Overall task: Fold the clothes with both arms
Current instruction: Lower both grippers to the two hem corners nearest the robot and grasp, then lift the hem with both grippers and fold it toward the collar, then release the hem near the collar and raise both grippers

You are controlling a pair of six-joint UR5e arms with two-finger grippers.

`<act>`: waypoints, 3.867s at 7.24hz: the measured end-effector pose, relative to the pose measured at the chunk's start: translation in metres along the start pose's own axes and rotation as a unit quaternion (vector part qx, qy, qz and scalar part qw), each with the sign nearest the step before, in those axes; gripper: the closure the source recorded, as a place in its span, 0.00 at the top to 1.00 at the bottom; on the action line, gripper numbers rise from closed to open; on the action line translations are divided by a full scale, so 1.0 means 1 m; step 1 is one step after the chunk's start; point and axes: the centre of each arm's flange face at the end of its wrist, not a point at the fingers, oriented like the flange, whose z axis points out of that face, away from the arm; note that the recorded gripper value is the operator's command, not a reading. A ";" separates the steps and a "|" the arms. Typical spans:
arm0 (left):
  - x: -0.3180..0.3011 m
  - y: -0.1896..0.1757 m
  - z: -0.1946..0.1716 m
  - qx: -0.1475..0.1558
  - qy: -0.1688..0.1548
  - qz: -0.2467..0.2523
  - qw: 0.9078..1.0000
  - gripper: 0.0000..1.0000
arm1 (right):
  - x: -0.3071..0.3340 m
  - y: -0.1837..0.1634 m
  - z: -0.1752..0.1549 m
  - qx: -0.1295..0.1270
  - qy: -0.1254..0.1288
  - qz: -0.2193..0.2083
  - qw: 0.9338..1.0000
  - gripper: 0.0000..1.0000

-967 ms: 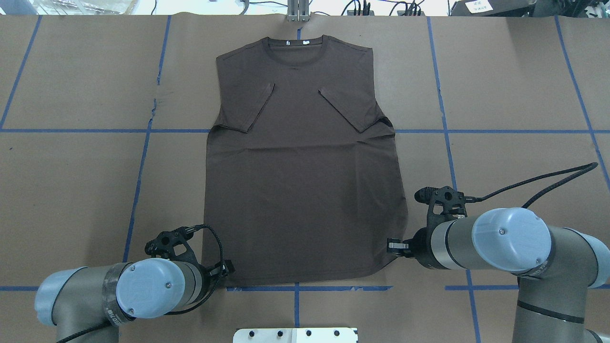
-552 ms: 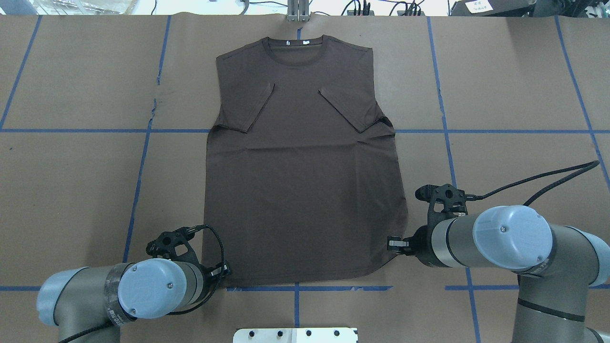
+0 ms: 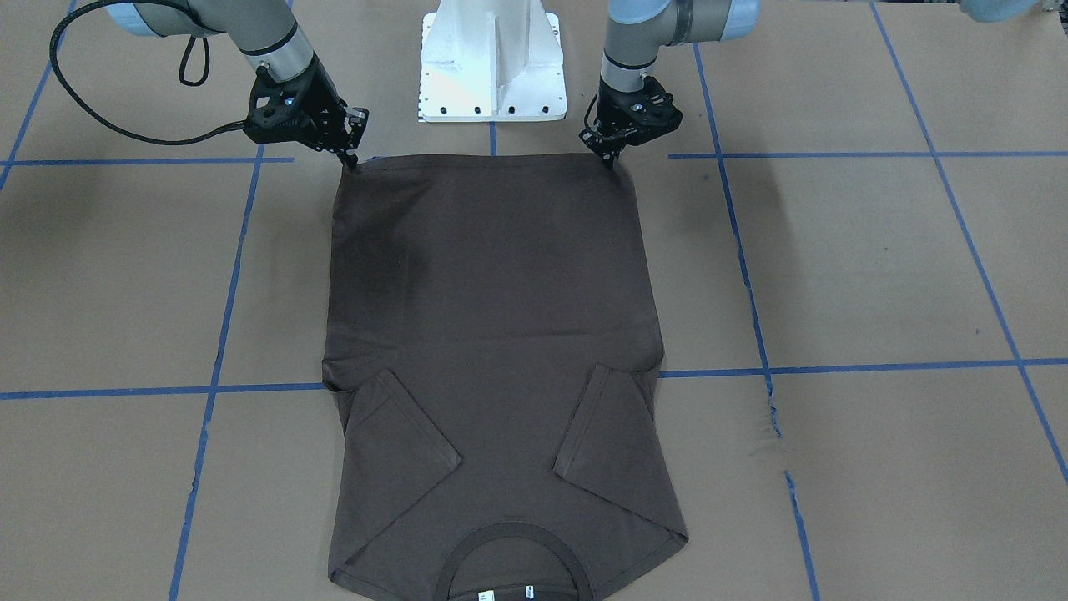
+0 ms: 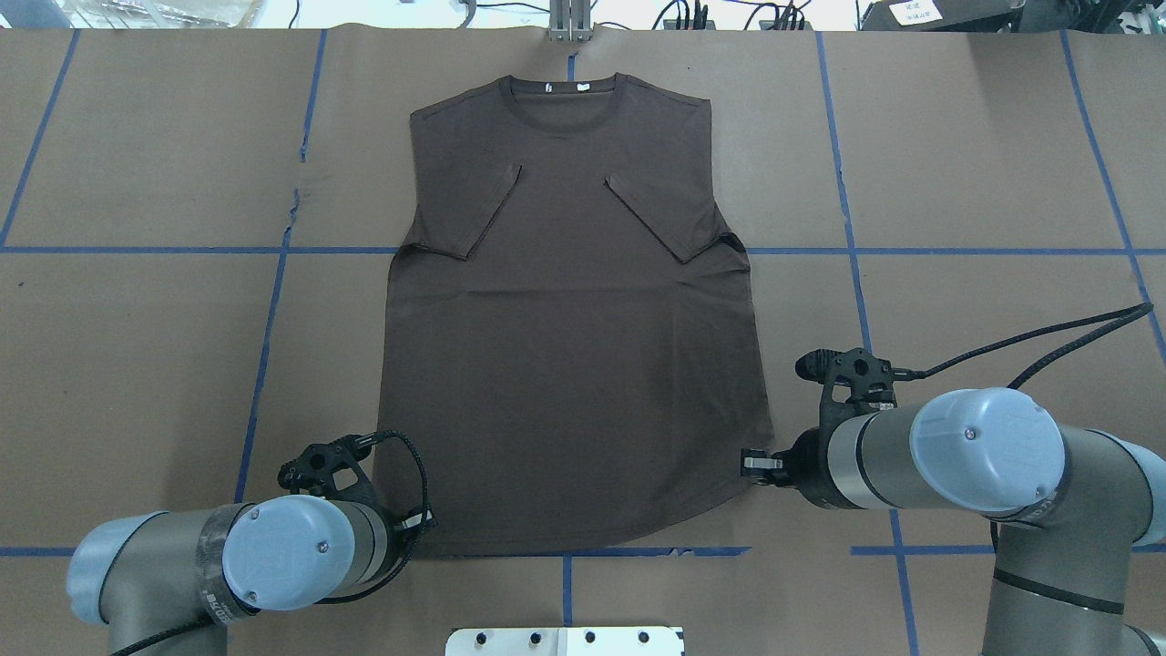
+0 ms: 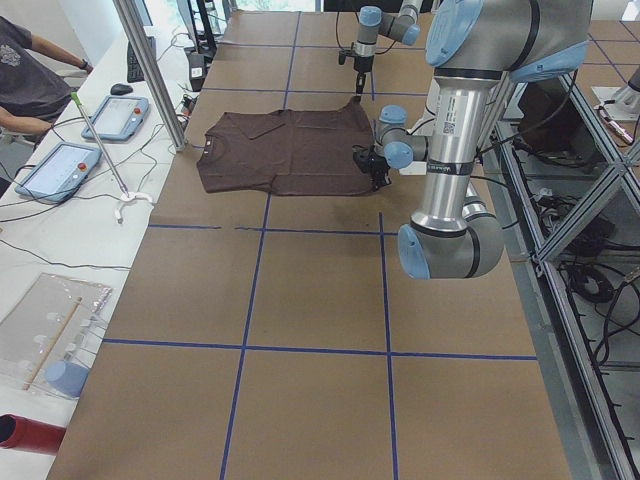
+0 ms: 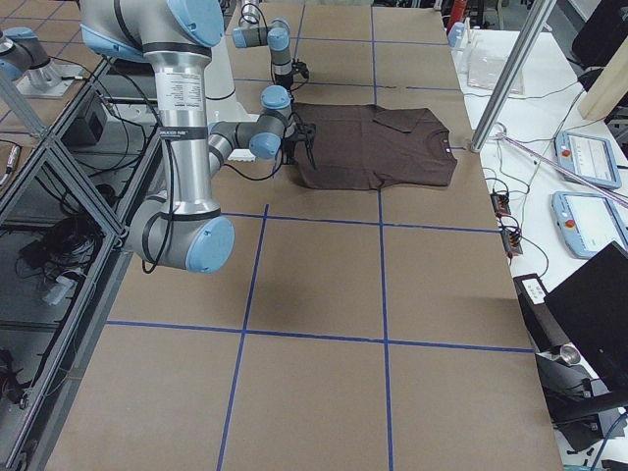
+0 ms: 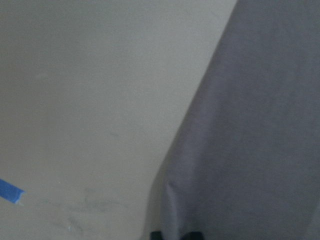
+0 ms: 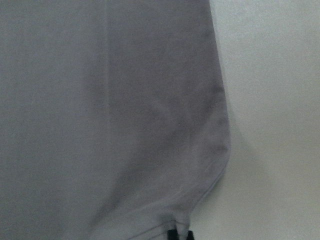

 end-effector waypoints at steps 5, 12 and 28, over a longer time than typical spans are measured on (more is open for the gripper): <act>0.006 0.004 -0.078 -0.011 0.026 0.013 1.000 0.00 | 0.009 0.000 -0.025 -0.033 -0.012 0.003 0.999 0.00; -0.007 0.014 -0.192 -0.052 0.068 0.084 0.993 0.00 | 0.020 0.016 -0.088 -0.091 -0.049 -0.025 0.994 0.00; 0.104 -0.373 -0.026 0.169 0.071 0.056 0.982 0.00 | -0.086 -0.412 0.024 0.034 0.044 0.031 0.998 0.00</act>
